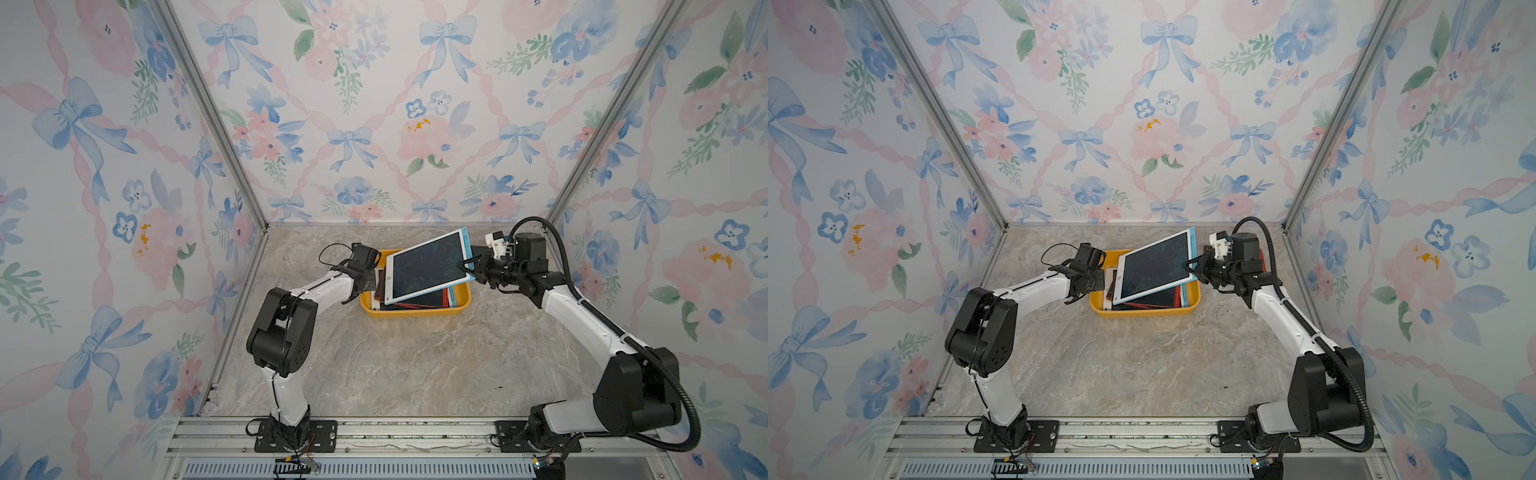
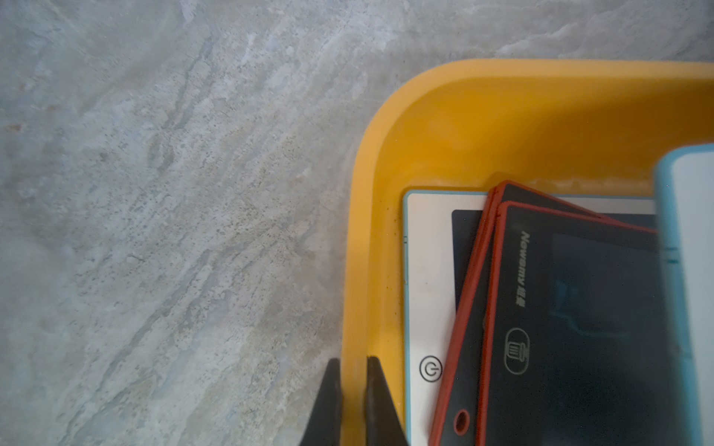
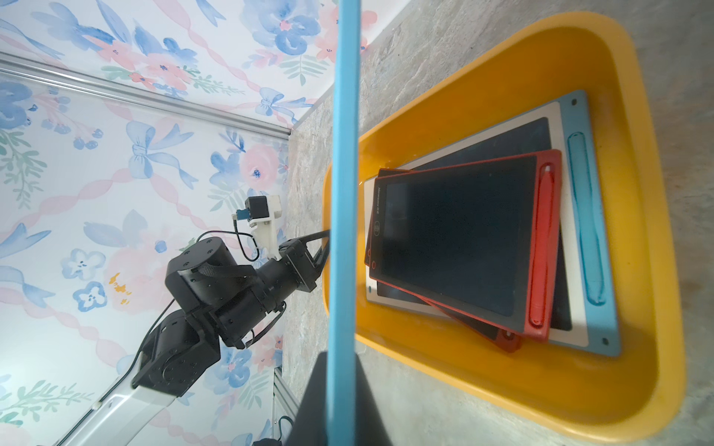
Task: Take out the writing tablet from the storage box
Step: Move the storage box to the center of the board.
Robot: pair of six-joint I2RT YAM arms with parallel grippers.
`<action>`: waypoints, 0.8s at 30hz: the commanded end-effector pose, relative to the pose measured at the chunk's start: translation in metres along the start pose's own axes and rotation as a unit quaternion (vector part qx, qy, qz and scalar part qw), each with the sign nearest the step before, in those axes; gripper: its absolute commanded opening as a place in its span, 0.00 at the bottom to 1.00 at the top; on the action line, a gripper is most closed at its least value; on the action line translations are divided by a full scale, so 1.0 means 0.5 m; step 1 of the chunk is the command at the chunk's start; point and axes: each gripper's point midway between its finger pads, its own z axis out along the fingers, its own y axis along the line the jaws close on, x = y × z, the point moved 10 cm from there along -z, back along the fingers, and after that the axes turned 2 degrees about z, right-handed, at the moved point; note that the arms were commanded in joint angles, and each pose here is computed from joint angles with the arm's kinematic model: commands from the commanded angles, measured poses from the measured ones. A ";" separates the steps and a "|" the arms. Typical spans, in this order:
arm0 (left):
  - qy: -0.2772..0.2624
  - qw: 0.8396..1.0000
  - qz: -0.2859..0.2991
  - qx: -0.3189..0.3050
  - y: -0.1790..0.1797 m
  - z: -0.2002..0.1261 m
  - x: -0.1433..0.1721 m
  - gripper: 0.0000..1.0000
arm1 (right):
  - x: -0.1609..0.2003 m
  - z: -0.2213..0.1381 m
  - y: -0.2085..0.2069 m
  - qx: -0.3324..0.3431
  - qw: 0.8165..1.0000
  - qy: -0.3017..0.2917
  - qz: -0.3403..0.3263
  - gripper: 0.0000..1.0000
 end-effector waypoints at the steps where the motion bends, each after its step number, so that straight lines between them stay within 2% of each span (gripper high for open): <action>1: -0.018 1.000 -0.006 -0.009 0.010 -0.013 -0.024 0.00 | -0.005 -0.026 0.013 -0.034 0.999 -0.004 -0.004 0.00; 11: -0.019 1.000 -0.011 -0.010 0.014 -0.012 -0.027 0.00 | -0.012 -0.113 -0.001 -0.048 0.999 -0.014 0.016 0.00; 24: -0.019 1.000 -0.016 -0.014 0.023 -0.007 -0.034 0.00 | -0.003 -0.267 -0.050 -0.047 0.995 -0.072 0.050 0.00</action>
